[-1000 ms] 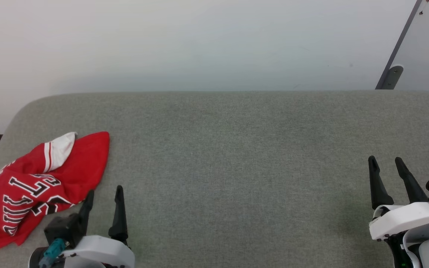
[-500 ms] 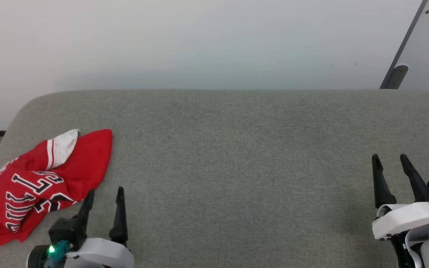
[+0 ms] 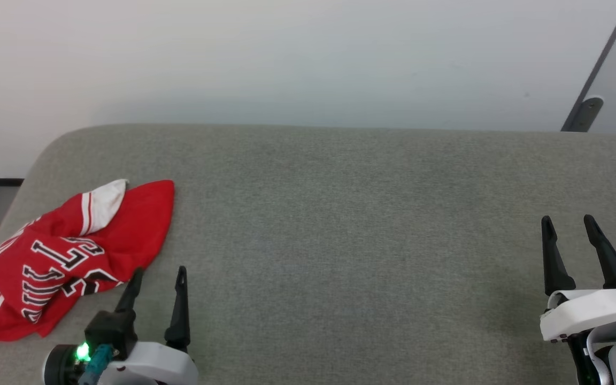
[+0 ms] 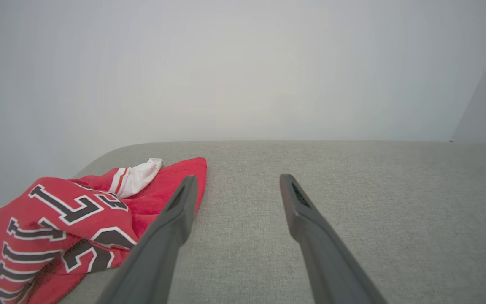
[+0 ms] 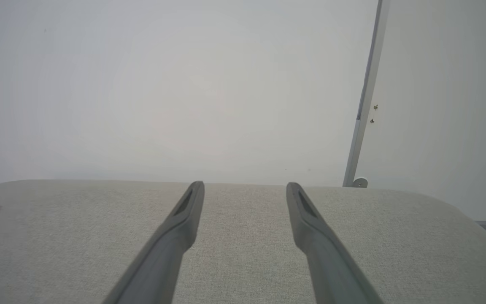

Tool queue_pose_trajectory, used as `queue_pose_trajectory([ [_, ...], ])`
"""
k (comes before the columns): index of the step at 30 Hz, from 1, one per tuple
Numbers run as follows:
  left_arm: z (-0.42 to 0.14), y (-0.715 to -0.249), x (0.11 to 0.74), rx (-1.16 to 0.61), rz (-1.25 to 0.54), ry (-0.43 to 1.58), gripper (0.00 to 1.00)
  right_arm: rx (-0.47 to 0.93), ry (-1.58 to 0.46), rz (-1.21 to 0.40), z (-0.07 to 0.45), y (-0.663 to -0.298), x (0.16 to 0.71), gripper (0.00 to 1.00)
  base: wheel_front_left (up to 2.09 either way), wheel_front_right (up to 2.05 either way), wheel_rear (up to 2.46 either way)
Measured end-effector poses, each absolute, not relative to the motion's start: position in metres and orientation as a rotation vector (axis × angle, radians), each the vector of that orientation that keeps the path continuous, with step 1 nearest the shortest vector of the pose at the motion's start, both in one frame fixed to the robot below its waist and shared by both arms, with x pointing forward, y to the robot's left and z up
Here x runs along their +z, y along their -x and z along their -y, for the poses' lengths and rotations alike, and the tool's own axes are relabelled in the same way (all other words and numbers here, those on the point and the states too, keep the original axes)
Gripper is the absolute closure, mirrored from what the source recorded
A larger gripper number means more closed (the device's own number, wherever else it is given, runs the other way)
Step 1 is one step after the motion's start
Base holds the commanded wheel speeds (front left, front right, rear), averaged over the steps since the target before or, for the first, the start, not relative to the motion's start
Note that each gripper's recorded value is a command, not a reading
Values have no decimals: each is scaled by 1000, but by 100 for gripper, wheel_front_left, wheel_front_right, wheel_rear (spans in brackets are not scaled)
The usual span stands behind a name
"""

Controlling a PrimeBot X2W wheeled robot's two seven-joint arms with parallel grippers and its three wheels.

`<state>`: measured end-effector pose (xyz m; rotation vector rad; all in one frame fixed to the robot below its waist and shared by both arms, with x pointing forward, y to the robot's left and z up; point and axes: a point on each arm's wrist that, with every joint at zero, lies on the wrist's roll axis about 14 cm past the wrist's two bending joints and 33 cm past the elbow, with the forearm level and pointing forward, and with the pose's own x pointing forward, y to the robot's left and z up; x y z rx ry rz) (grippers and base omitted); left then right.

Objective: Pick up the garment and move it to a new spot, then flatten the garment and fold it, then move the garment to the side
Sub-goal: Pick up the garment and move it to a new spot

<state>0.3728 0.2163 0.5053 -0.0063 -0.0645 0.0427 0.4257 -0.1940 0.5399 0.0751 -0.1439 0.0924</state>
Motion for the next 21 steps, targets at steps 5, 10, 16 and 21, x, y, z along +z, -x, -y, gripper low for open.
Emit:
queue_pose_trajectory([
  [5,-223,-371,508,64,76,-17,0,129,-69,153,181,-430,542,0,0,0,0],
  [10,-233,-364,508,110,78,-8,0,196,-73,156,159,-437,543,0,0,0,0],
  [16,-255,-347,506,195,72,0,0,291,-75,146,125,-447,540,0,0,0,0],
  [21,-280,-324,503,283,64,7,0,378,-82,140,92,-455,538,0,0,0,0],
])
